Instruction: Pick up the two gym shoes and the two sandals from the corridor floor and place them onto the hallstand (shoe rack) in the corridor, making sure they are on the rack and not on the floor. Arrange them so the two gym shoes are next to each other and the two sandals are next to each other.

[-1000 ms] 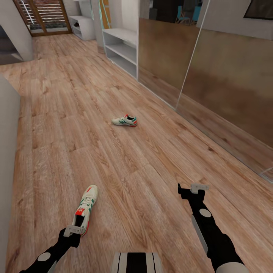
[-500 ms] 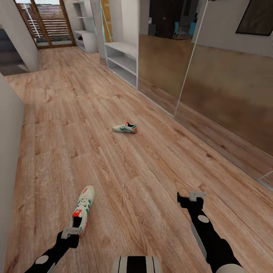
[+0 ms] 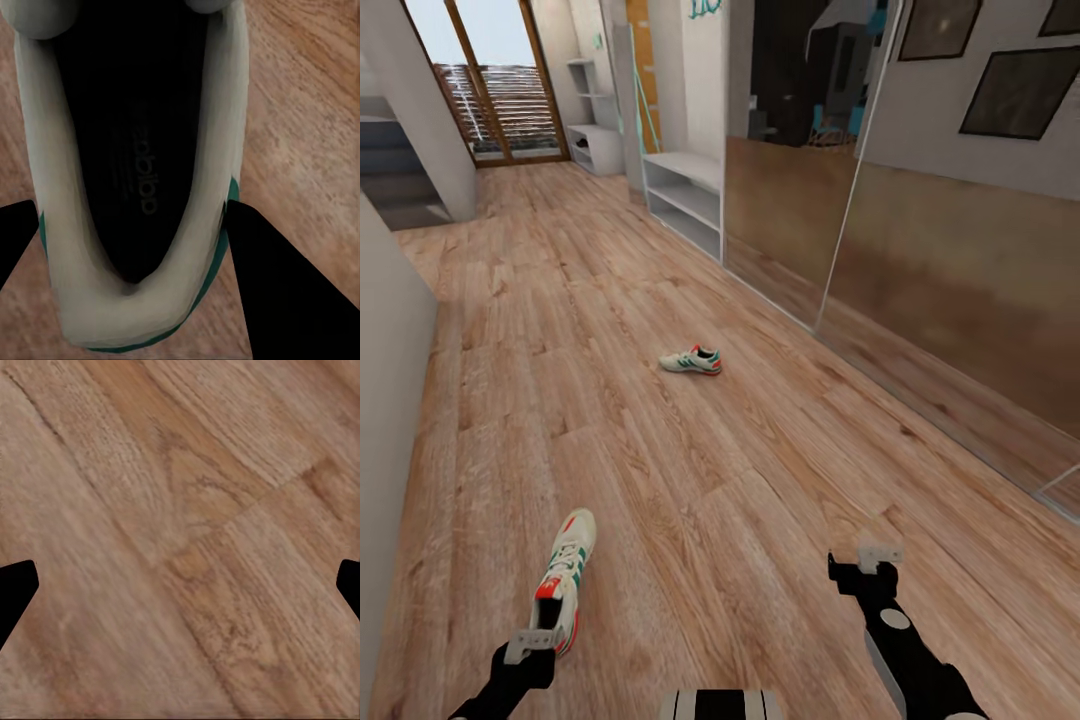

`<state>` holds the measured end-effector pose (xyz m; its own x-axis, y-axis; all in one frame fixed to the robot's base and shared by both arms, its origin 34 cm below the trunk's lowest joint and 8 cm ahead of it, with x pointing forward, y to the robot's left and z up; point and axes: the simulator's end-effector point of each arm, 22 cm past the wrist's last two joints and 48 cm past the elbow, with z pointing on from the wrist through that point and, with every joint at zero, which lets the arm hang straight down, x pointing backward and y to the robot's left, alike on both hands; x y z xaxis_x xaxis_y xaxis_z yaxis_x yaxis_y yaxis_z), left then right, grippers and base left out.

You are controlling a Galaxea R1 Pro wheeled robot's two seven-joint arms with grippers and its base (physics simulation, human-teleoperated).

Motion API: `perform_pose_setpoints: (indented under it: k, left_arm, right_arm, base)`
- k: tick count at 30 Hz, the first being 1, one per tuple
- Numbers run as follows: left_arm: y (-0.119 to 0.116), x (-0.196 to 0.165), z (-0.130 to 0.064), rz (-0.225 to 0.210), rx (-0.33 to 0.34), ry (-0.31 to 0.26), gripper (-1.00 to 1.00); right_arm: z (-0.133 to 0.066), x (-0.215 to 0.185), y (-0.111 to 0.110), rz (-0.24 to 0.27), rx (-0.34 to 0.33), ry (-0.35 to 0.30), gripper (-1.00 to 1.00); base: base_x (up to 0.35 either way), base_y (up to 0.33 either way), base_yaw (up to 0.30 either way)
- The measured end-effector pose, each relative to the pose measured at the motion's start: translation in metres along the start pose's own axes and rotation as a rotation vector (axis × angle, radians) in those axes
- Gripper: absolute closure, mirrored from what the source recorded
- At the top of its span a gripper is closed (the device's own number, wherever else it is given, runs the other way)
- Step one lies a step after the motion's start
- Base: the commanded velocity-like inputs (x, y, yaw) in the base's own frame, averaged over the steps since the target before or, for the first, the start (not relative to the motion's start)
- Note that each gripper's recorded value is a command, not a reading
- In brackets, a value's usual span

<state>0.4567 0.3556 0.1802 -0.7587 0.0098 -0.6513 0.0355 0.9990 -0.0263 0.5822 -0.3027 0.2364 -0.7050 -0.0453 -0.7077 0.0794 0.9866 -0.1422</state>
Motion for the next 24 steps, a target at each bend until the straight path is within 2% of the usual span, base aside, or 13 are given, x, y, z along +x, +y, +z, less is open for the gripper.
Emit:
perform_pose_setpoints:
  k: [4, 8, 15, 18, 21, 23, 24]
  left_arm:
    - [0.001, -0.011, -0.006, 0.007, -0.003, -0.046, 1.0]
    - [0.002, -0.014, -0.013, 0.01, -0.006, -0.066, 1.0]
    - [0.003, -0.028, -0.02, 0.012, -0.008, -0.103, 1.0]
    - [0.002, -0.035, -0.022, 0.012, -0.008, -0.117, 1.0]
    - [0.001, -0.041, -0.026, 0.012, -0.007, -0.124, 1.0]
    - [0.0, -0.046, -0.029, 0.012, -0.006, -0.126, 1.0]
    - [0.0, -0.042, -0.032, 0.012, -0.006, -0.119, 1.0]
  right_arm:
    - [-0.006, 0.011, 0.006, -0.023, -0.014, -0.006, -1.0]
    - [-0.012, 0.015, 0.012, -0.056, -0.028, -0.024, -1.0]
    - [-0.02, 0.001, 0.009, -0.083, -0.028, -0.072, -1.0]
    - [-0.023, 0.005, 0.006, -0.088, -0.026, -0.066, -1.0]
    - [-0.029, 0.023, 0.006, -0.092, -0.032, -0.03, -1.0]
    - [-0.034, 0.023, 0.007, -0.091, -0.036, -0.036, -1.0]
    - [-0.04, 0.037, 0.002, -0.09, -0.039, -0.047, -1.0]
  base:
    - [0.0, 0.0, 0.0]
    - [0.0, 0.0, 0.0]
    - [0.0, 0.0, 0.0]
    - [0.0, 0.0, 0.0]
    - [0.0, 0.0, 0.0]
    - [0.0, 0.0, 0.0]
    - [0.0, 0.0, 0.0]
